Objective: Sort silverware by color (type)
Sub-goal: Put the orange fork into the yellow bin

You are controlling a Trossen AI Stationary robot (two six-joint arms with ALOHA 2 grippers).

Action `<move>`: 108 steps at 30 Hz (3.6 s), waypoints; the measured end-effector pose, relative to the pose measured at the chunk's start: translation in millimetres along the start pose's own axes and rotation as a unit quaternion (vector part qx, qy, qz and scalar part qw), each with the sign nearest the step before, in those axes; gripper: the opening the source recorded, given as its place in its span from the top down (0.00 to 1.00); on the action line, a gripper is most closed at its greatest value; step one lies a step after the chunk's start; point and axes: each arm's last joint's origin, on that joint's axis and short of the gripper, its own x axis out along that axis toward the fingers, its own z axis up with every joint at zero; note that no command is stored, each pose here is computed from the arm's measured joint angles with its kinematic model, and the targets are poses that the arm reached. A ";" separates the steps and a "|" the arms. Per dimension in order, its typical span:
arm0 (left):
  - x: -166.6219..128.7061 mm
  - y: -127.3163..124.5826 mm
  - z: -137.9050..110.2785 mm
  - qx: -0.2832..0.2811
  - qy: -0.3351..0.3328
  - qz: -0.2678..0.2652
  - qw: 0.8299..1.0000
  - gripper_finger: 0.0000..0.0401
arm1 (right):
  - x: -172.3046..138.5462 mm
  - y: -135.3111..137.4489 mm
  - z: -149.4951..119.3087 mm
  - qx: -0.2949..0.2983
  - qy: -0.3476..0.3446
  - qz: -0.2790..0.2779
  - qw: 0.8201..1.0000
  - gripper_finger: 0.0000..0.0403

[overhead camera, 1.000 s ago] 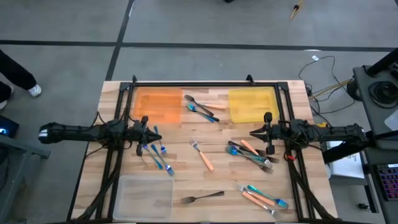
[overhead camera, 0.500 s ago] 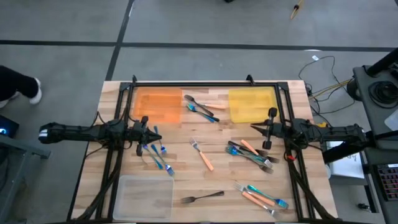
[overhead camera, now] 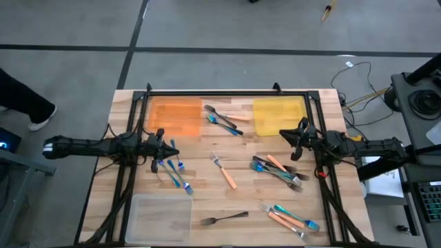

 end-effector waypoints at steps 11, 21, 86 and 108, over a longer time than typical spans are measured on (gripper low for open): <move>0.0 0.0 0.0 0.000 0.000 0.000 1.000 1.00 | 2.7 0.5 -5.3 0.029 0.028 -0.001 0.999 0.94; 0.0 0.0 0.0 0.000 0.000 0.000 1.000 1.00 | 8.6 -0.9 -2.7 0.027 0.055 -0.065 0.996 0.86; 0.1 0.0 -0.1 0.000 0.001 0.000 1.000 1.00 | 115.5 51.2 21.7 0.104 0.653 -0.148 0.735 0.56; 0.2 0.1 -0.2 0.000 0.001 0.000 1.000 1.00 | 129.8 52.6 -12.8 0.073 0.703 -0.133 0.695 0.56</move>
